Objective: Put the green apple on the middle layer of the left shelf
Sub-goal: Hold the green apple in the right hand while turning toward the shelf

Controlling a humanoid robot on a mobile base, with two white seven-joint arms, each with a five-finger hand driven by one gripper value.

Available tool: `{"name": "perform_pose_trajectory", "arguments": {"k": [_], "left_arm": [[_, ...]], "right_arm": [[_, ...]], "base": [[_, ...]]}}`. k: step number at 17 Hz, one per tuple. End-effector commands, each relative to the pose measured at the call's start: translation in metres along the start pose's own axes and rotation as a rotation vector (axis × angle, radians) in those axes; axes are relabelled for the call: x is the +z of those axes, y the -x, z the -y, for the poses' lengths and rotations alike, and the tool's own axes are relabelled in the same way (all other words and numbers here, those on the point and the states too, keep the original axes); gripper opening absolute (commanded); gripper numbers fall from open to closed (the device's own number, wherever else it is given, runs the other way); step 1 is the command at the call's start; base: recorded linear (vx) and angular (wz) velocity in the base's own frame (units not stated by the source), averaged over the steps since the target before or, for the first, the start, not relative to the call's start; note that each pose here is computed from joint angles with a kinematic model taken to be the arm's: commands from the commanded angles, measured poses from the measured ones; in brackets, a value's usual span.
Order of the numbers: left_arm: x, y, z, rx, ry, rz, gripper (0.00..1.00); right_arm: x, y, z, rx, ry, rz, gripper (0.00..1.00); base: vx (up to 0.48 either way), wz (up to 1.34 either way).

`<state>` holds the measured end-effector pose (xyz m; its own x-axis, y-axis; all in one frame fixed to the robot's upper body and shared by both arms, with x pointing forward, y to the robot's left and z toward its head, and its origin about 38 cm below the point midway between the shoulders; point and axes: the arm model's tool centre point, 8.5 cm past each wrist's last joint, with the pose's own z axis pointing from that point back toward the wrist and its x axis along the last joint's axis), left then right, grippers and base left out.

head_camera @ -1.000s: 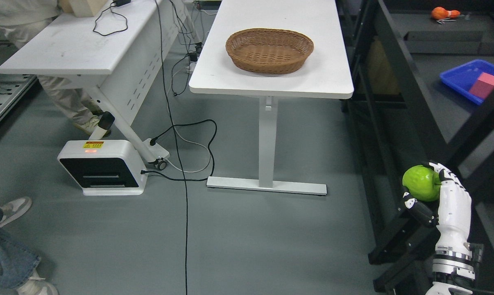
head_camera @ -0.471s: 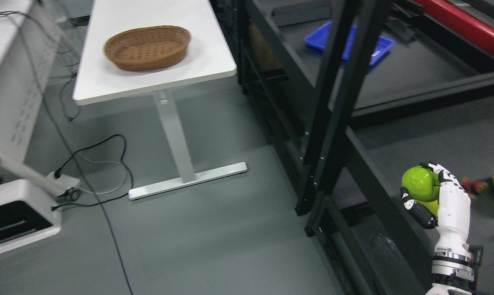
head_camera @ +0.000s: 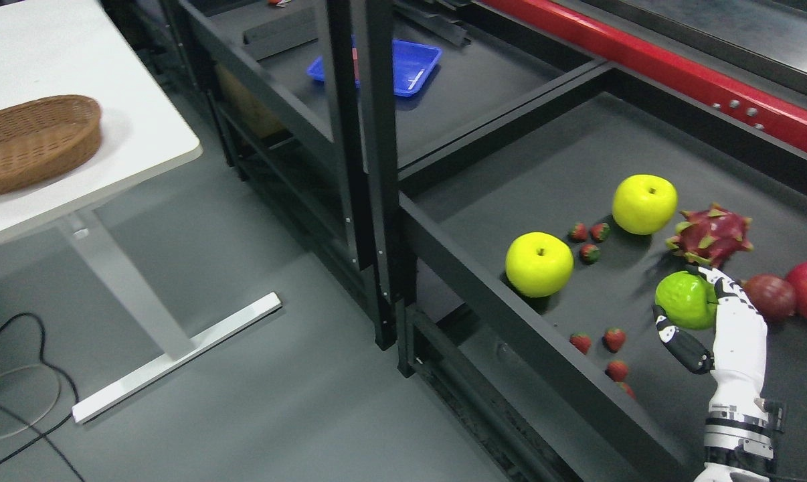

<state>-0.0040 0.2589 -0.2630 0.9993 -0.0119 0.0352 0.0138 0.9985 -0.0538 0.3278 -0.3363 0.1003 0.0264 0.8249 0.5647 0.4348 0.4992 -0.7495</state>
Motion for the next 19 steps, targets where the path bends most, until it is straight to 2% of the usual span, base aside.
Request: {"name": "perform_pose_trajectory", "arguments": {"k": [1,19], "left_arm": [[0.0015,-0.0001,-0.0111,-0.002,-0.016,0.002,1.0],[0.0015,-0.0001,-0.0111,-0.002,-0.016,0.002,1.0]], "right_arm": [[-0.001,0.0025,0.0032,0.015,-0.001,0.008,0.0],[0.0003,0.0027,0.0027,0.015,0.004,0.008,0.0]], "base": [[0.048,-0.67],[0.072,-0.4]]}}
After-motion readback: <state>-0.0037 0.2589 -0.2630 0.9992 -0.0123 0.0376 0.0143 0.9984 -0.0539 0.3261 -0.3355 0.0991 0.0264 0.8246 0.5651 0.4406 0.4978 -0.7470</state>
